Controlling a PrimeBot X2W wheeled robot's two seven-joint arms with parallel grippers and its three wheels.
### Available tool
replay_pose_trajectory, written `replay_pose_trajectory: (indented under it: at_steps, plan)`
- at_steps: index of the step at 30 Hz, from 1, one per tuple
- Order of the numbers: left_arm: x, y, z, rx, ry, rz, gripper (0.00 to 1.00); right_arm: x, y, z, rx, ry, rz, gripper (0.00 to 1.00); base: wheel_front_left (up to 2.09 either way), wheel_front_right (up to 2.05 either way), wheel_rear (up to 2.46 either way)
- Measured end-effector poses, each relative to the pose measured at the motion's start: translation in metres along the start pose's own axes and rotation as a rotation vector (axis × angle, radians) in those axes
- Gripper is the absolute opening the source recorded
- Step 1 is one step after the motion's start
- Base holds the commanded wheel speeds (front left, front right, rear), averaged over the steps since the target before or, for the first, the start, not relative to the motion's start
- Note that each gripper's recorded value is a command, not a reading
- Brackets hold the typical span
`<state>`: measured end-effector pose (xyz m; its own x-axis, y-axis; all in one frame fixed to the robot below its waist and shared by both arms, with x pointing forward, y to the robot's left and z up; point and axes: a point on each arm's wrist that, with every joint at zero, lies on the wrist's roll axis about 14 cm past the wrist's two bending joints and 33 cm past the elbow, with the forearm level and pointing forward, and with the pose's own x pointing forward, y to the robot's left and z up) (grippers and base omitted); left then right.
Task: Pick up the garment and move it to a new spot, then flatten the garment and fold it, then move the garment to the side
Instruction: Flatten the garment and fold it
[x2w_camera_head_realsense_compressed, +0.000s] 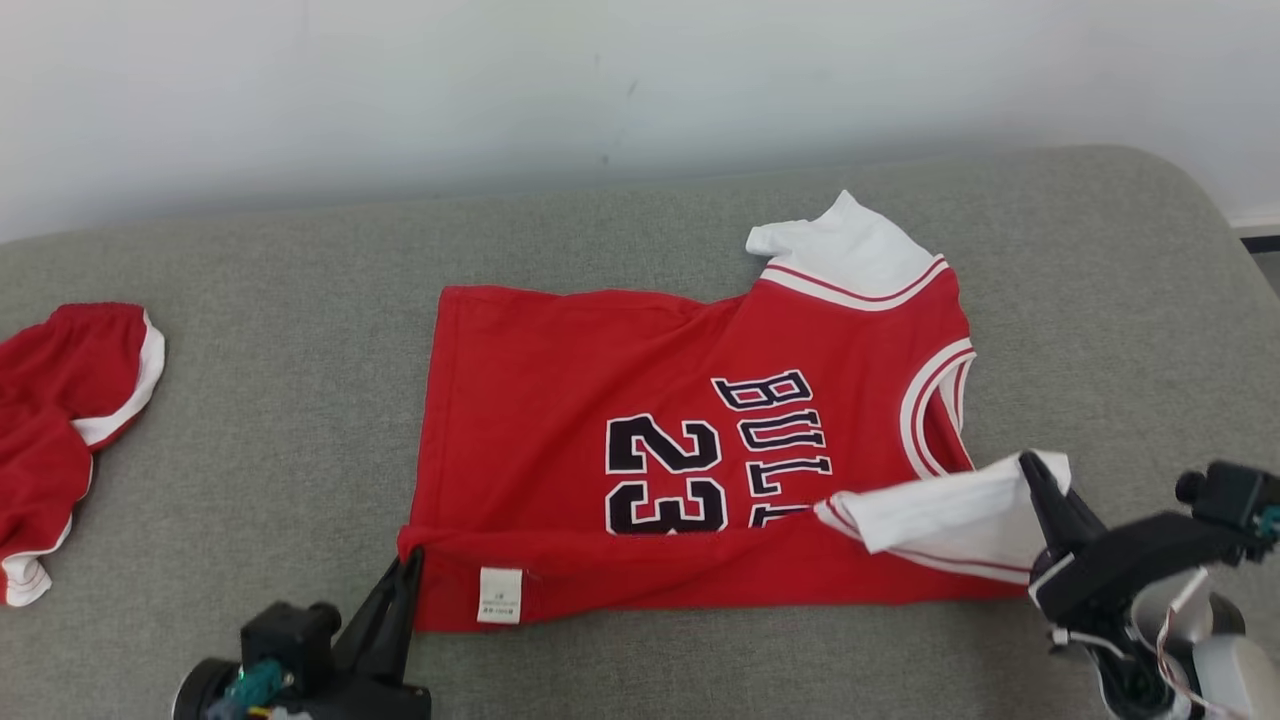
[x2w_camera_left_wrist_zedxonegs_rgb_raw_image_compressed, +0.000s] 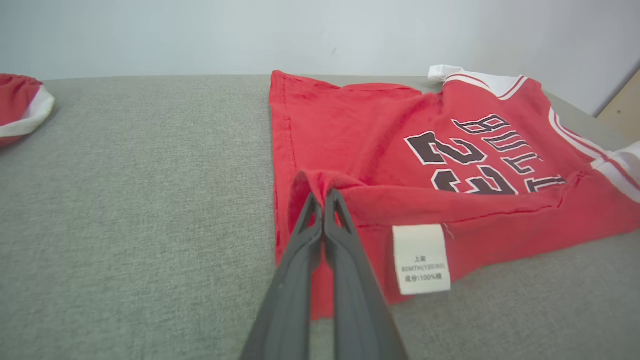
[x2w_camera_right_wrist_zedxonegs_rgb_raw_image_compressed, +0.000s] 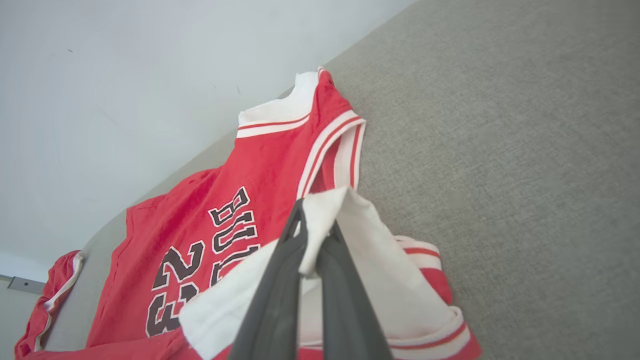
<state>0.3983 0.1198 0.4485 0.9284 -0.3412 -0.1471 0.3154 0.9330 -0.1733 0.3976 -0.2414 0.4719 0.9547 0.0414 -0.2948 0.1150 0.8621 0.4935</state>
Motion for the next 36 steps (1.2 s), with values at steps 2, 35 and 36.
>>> replay_pose_trajectory:
  at_steps: [2,35,36]
  plan:
    - [0.006,0.003,0.000,0.011,0.011,-0.001,0.00,0.010,0.001,0.004,-0.008,-0.001,0.001,0.00,0.00,0.00,0.00]
    - [-0.004,0.004,-0.045,-0.046,0.089,0.059,1.00,-0.022,-0.051,-0.027,-0.240,-0.038,-0.065,1.00,0.00,0.00,0.00]
    - [-0.004,0.004,-0.047,-0.047,0.094,0.057,1.00,-0.023,-0.053,-0.028,-0.233,-0.036,-0.073,1.00,0.00,0.00,0.00]
